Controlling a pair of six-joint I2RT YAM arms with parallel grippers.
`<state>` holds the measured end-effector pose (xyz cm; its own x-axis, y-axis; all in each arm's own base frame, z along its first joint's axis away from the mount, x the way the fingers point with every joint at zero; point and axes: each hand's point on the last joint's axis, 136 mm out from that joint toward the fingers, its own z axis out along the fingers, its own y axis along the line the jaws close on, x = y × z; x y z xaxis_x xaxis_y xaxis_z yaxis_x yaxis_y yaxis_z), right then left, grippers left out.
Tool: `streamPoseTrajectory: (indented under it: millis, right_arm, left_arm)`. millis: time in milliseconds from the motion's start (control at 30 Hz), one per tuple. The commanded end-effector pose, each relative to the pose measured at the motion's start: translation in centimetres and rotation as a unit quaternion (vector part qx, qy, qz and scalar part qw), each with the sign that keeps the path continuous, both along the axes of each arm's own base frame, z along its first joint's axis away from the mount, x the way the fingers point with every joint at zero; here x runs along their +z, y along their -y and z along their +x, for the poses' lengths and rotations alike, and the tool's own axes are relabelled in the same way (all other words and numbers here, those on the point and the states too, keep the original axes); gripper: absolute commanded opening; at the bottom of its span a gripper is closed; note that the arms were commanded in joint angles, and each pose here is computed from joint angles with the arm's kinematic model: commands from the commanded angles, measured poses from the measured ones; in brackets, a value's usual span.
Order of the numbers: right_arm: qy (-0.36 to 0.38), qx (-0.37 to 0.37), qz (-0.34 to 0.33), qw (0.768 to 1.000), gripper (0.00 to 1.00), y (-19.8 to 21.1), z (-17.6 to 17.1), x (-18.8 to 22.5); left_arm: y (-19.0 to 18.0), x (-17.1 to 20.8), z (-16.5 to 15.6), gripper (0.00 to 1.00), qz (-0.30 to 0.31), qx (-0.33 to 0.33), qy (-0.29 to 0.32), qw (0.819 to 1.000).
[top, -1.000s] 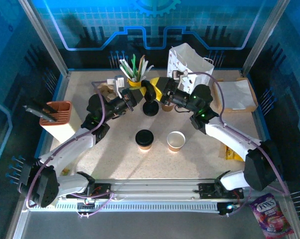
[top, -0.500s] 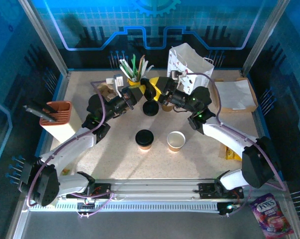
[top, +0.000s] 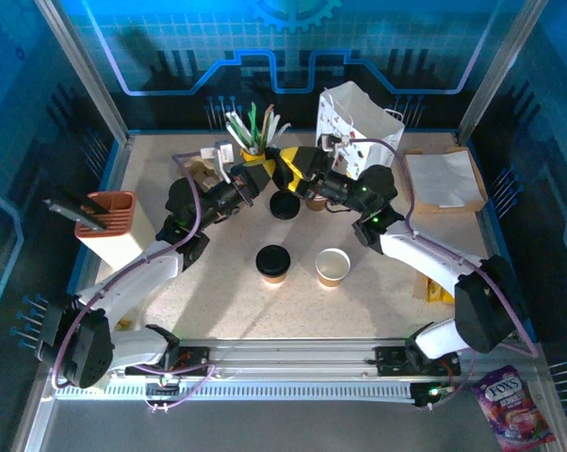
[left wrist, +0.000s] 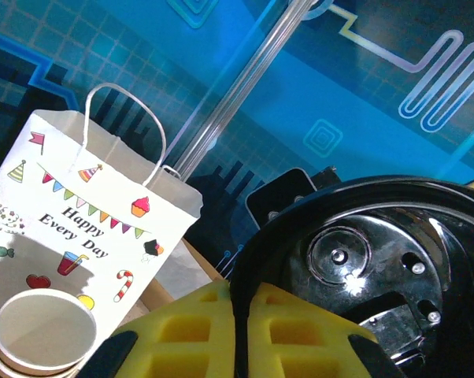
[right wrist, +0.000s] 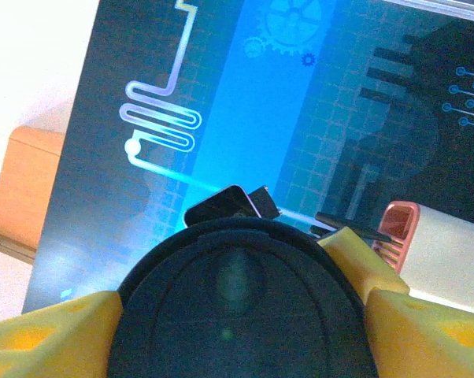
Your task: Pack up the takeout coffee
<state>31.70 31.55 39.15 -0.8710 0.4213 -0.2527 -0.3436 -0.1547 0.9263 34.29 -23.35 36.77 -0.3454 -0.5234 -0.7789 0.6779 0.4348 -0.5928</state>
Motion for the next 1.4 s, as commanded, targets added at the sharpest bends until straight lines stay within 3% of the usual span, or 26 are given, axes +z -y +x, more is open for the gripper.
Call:
streamPoseTrajectory:
  millis: [0, 367, 833, 967, 1133, 1267, 1367]
  right_arm:
    - [0.026, 0.011, 0.012, 1.0, 0.77, -0.3, -1.0, 0.9]
    - [0.031, 0.007, 0.02, 0.999, 0.62, 0.0, -0.7, 1.5]
    - [0.028, -0.017, 0.02, 0.999, 0.58, 1.7, 0.8, 1.1]
    - [0.021, -0.037, 0.005, 0.999, 0.57, 3.0, 2.0, -0.2]
    - [0.016, -0.071, -0.057, 0.996, 0.57, 5.4, 3.0, -3.5]
    - [0.012, -0.104, -0.167, 0.98, 0.57, 7.7, 2.8, -8.0]
    - [0.023, -0.122, -0.265, 0.956, 0.57, 9.3, 1.7, -11.0]
  left_arm:
    - [-0.2, -0.1, 0.4, 0.09, 0.0, 0.013, 0.0, 1.0]
    - [-0.2, -1.3, 0.9, 0.13, 0.018, 0.024, -0.009, 1.0]
    - [-0.5, -2.1, 1.0, 0.44, 0.02, 0.033, -0.019, 0.999]
    - [-0.9, -2.3, 0.8, 0.58, 0.021, 0.04, -0.026, 0.999]
    - [-1.6, -3.7, 0.4, 0.71, 0.045, 0.055, -0.052, 0.996]
    - [-1.7, -6.2, 0.0, 0.73, 0.095, 0.057, -0.107, 0.988]
    - [-1.7, -8.2, -0.3, 0.74, 0.123, 0.053, -0.143, 0.981]
